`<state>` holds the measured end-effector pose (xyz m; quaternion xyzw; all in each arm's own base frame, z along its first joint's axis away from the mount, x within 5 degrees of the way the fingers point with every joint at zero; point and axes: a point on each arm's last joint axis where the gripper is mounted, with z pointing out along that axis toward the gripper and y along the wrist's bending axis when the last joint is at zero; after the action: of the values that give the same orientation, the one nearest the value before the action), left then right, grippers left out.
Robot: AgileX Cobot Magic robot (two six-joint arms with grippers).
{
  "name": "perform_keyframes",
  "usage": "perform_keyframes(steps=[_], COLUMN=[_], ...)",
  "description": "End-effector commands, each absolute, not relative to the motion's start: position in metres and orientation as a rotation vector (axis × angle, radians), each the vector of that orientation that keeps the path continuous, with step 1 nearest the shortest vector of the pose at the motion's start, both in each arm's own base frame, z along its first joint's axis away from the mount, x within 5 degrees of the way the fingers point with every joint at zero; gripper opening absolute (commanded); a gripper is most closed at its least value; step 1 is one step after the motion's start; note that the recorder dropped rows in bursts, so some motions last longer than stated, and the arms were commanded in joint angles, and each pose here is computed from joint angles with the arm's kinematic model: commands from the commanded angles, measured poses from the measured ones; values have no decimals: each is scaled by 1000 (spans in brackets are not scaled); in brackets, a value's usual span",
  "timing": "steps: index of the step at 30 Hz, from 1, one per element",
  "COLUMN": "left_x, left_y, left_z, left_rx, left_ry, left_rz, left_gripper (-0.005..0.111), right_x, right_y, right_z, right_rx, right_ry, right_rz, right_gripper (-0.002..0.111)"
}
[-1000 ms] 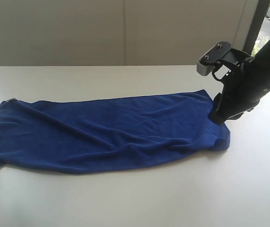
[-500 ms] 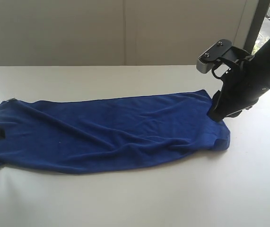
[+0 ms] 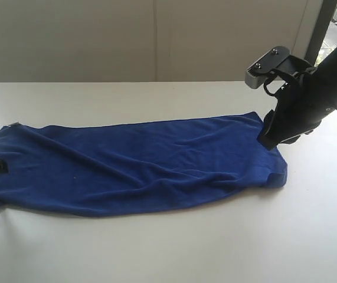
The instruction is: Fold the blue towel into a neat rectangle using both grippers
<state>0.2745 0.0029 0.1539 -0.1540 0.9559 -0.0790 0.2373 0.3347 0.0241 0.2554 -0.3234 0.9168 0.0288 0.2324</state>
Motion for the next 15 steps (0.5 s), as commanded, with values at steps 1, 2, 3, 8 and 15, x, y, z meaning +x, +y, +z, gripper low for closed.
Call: perform_keyframes(steps=[1,2,3,8,15], left_x=[273,273,273,272,271], left_y=[3,3,3,2,4], left_z=[146,145,145,145,144], left_rx=[-453,-454,-454,-450,-377], left_ry=[2653,2656,2656,2674,2689], left_rz=[-224,-224,-224,-229,-193], left_gripper=[42,42,42,26,23], right_x=[335,335,335,331,321], right_y=[24,24,24,25,27], right_z=[255,255,255,254,251], right_rx=[-872,-872,-872,-917,-1209], right_ry=[2520,2520,2520,2539,2522], right_rz=[88,88,88,106,143], right_gripper=[36,36,36,36,36])
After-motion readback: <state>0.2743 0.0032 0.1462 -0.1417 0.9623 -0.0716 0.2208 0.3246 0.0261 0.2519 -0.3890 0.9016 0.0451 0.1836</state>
